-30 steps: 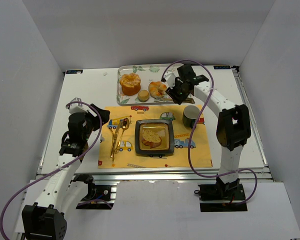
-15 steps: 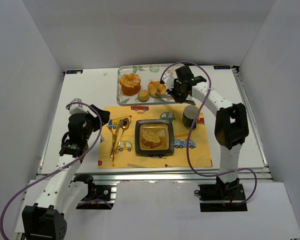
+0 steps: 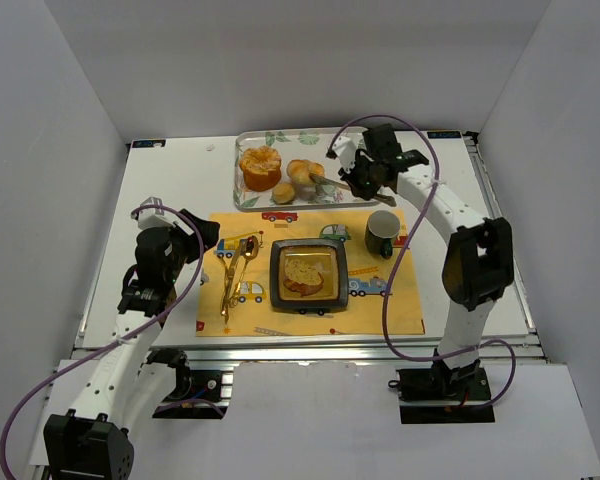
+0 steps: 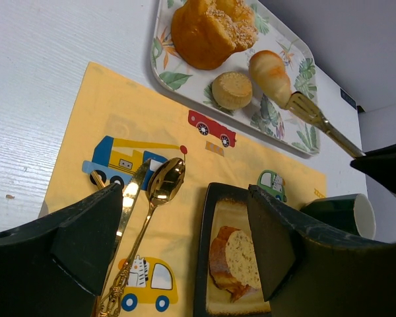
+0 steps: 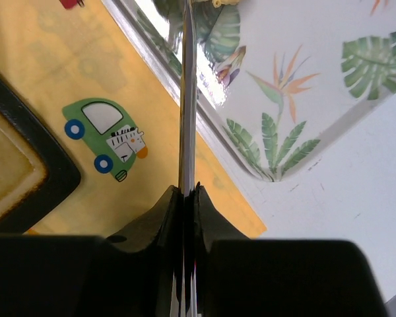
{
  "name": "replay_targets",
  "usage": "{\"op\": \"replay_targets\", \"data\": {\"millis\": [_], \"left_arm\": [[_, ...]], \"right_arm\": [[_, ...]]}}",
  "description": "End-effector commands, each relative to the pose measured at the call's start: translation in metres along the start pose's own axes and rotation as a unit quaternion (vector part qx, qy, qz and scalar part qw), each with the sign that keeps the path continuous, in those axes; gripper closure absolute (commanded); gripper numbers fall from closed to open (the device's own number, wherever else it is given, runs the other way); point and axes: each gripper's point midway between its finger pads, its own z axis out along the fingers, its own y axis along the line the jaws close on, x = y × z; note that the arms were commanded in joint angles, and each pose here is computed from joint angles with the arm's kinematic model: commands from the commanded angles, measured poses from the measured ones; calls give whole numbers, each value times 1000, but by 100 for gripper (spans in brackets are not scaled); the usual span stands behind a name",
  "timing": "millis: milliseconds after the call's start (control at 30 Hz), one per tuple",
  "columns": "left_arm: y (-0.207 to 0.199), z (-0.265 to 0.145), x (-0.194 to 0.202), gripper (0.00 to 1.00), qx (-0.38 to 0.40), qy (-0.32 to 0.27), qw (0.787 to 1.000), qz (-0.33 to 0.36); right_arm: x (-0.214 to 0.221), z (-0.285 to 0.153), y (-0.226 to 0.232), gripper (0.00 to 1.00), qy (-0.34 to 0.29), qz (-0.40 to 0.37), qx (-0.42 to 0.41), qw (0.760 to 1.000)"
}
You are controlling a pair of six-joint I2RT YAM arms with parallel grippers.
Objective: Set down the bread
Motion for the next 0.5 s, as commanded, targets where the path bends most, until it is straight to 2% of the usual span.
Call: {"op": "replay_targets", "data": {"millis": [0,167,300,333,467], "left_arm": [[-5,-4,-6,15,13,-11,1000,1],[-6,-4,-6,15,14,-12,1000,1],[-7,-5,-8,15,15,-12,1000,3],[-7,-5,-7,15,14,-11,1000,4],[-7,-6,-8,15,15,-13,1000,5]], "right_arm": [[-33,-39,-4,100,-73,-2,16,997],[-28,-58,12,100,-88,-7,4,996],[-19,-75,48,100,-110,-16,-52,992],[-6,-75,61,100,-102,-15,-70,992],[9,-110,96,100,-132,-48,-96,985]]}}
